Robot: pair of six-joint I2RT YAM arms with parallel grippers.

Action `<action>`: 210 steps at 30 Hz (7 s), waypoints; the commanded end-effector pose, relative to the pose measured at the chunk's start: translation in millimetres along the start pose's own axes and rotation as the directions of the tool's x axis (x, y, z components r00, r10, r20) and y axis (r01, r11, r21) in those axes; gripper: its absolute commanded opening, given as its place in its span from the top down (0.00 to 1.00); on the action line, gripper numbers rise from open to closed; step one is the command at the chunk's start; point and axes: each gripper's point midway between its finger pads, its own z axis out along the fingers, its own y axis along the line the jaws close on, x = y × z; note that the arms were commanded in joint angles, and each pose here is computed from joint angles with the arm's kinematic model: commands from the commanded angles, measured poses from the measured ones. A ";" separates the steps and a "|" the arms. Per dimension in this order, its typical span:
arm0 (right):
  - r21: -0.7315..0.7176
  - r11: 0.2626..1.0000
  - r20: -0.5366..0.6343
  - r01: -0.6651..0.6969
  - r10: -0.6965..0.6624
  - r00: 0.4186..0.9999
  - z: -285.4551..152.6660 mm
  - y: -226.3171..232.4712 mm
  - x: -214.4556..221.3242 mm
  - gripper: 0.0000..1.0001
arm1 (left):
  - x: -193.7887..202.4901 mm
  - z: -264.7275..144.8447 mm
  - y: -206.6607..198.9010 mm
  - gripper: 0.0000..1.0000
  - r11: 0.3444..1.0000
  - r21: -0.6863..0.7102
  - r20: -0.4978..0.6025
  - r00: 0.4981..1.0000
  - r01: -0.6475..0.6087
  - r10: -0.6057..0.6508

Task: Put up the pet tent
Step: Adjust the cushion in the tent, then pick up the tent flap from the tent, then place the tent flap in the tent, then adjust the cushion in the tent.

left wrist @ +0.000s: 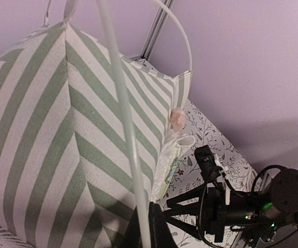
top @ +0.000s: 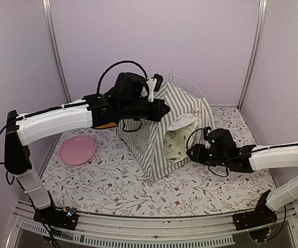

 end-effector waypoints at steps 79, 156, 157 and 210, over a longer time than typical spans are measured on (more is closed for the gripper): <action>0.160 0.946 0.197 0.282 -0.311 0.930 28.5 -9.3 -54.9 0.39 | 3.7 -13.2 -9.9 1.00 0.947 0.306 -0.127 0.982 -0.095 0.140; 0.124 0.980 0.098 0.157 -0.169 0.981 -18.7 1.3 -89.4 0.91 | 10.9 24.8 59.6 1.00 0.980 0.105 -0.202 0.961 -0.170 0.188; 0.125 0.980 0.097 0.158 -0.170 0.981 -15.4 1.3 -89.5 0.94 | 11.3 25.5 56.8 1.00 0.978 0.117 -0.202 0.961 -0.170 0.191; 0.190 0.938 -0.067 0.290 -0.283 0.957 79.6 3.7 -60.1 0.70 | -1.7 30.3 38.1 1.00 0.965 0.180 -0.178 0.958 -0.191 0.223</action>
